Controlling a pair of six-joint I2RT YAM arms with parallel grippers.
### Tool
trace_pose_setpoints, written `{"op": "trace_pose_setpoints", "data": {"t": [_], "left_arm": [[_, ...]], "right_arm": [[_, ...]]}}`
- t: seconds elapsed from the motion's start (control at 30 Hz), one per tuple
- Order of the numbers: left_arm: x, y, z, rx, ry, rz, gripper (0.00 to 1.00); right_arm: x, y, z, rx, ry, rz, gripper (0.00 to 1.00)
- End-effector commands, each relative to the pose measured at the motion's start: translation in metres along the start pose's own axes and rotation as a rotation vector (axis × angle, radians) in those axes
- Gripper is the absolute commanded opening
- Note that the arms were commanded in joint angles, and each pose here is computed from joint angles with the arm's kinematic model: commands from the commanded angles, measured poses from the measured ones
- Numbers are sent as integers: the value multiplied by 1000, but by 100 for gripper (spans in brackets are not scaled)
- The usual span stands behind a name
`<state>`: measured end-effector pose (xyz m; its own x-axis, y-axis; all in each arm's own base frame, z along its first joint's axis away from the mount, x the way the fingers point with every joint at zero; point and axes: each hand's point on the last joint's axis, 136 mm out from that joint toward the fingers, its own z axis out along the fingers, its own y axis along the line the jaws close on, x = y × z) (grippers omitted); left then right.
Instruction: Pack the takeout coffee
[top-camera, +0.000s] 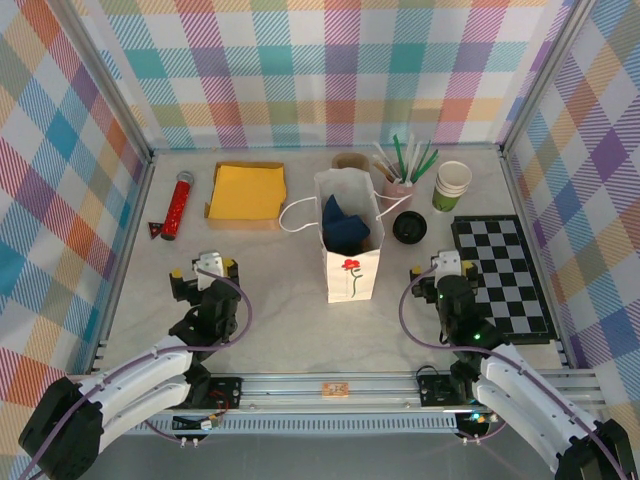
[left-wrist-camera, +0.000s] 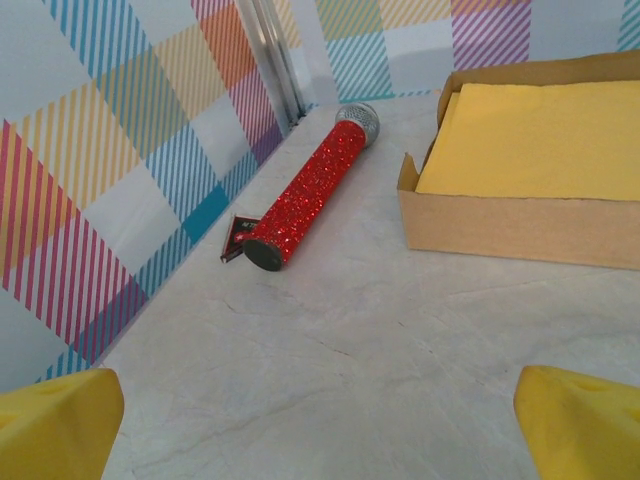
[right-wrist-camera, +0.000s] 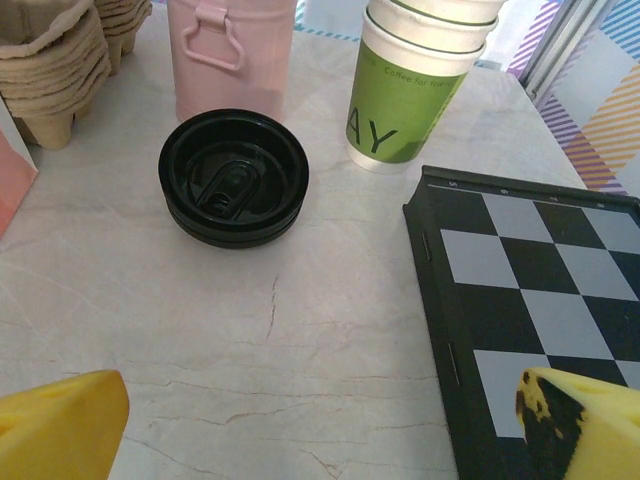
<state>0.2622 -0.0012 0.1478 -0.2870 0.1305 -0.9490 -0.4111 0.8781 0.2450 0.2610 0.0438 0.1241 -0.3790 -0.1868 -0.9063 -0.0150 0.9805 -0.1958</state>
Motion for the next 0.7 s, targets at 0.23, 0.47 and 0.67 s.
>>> {"op": "trace_pose_setpoints", "data": {"t": [0.23, 0.47, 0.67], "left_arm": [[-5, 12, 2, -38, -31, -75, 100], [-5, 14, 7, -57, -29, -80, 100], [-4, 12, 12, -42, -31, -100, 100]], "right_arm": [[-12, -10, 6, 51, -92, 29, 99], [-16, -17, 17, 73, -112, 55, 99], [-15, -16, 25, 72, -77, 55, 99]]}}
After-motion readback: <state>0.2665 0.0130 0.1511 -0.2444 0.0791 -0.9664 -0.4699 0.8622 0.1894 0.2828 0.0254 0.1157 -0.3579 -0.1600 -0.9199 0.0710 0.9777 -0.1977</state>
